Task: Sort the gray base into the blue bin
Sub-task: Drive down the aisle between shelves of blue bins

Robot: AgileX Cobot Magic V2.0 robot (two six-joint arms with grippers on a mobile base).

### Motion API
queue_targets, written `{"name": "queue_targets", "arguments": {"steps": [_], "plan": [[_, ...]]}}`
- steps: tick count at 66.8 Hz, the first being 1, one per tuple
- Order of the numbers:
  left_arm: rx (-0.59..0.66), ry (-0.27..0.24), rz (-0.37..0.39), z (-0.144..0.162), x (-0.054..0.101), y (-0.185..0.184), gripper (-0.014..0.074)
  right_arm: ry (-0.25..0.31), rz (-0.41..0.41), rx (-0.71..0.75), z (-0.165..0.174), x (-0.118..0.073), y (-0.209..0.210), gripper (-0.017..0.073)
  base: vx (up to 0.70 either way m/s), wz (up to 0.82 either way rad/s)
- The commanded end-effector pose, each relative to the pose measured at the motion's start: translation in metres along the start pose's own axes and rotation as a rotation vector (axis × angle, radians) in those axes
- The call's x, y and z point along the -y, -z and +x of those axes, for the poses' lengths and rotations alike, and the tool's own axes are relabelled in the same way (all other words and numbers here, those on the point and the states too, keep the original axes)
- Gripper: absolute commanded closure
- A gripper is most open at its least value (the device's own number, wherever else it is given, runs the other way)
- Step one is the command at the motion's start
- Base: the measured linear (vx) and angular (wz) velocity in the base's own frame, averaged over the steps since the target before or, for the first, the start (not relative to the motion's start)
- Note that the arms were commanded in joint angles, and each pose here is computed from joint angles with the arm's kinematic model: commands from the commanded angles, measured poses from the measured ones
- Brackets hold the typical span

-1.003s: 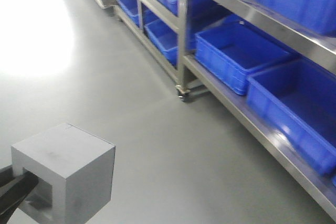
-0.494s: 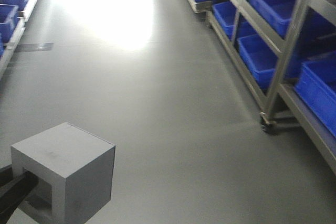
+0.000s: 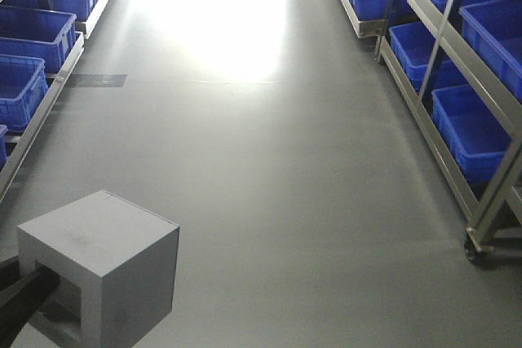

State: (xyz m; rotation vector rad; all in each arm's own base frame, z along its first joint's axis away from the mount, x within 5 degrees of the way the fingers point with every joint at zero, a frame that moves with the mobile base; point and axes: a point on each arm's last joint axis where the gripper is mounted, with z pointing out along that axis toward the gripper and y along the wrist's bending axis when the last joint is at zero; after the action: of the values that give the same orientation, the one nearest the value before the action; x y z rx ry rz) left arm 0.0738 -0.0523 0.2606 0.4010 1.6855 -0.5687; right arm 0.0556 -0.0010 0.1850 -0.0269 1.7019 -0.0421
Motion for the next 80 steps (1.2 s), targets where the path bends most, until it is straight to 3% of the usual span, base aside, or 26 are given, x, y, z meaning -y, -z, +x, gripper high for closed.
{"name": "queue_targets", "arguments": {"steps": [1,80], "plan": [[0.136,0.009,0.035,-0.0201,0.0043,0.0021,0.0601,0.020,0.004,0.084,-0.0060,0.0001,0.0004,0.0564,0.44,0.11],[0.136,0.009,0.035,-0.0201,0.0043,0.0021,0.0601,0.020,0.004,0.080,-0.0056,0.0001,0.0004,0.0564,0.49,0.05]]}}
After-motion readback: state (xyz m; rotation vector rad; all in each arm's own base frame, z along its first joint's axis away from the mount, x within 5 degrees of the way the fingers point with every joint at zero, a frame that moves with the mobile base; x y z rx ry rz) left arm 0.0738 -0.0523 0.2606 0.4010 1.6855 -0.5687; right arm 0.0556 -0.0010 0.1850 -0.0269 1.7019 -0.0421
